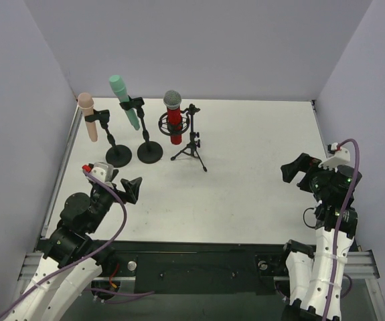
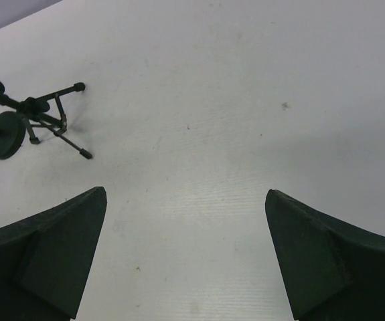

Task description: Attach the microphones to the stand

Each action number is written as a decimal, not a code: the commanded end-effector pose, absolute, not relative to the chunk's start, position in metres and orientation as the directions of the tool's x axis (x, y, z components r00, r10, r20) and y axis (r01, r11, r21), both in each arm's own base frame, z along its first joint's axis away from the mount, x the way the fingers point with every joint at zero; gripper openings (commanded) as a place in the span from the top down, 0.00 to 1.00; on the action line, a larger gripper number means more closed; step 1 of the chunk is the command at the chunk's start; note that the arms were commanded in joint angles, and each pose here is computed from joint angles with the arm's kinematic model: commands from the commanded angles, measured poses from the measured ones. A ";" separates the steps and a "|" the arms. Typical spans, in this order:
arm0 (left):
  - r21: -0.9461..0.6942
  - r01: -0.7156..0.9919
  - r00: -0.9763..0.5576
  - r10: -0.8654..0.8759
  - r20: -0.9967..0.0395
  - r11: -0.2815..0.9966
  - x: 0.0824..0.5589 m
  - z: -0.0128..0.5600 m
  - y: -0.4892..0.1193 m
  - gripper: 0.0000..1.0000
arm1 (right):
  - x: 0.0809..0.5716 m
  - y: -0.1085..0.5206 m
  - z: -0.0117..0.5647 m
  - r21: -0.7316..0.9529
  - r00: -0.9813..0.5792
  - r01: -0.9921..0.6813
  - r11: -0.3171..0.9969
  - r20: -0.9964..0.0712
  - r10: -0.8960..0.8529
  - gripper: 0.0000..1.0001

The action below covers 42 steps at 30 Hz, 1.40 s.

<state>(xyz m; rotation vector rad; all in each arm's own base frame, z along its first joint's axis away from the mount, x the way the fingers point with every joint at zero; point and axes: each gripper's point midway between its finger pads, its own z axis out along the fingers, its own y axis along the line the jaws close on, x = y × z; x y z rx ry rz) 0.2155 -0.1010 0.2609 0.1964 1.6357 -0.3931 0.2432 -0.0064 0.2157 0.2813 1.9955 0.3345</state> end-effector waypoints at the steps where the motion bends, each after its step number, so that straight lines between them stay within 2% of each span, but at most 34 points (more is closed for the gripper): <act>1: -0.130 0.326 -0.110 -0.099 -0.989 0.936 0.221 0.258 -0.097 0.05 | 0.259 -0.030 0.223 0.364 -0.313 0.167 0.916 -0.862 0.399 0.00; 16: -0.115 0.308 -0.138 -0.075 -0.988 0.945 0.228 0.250 -0.096 0.05 | 0.255 -0.018 0.213 0.331 -0.398 0.108 0.937 -0.850 0.346 0.00; 42: -0.117 0.349 -0.147 -0.069 -0.987 0.930 0.230 0.249 -0.104 0.05 | 0.253 -0.027 0.205 0.312 -0.435 0.143 0.939 -0.833 0.343 0.00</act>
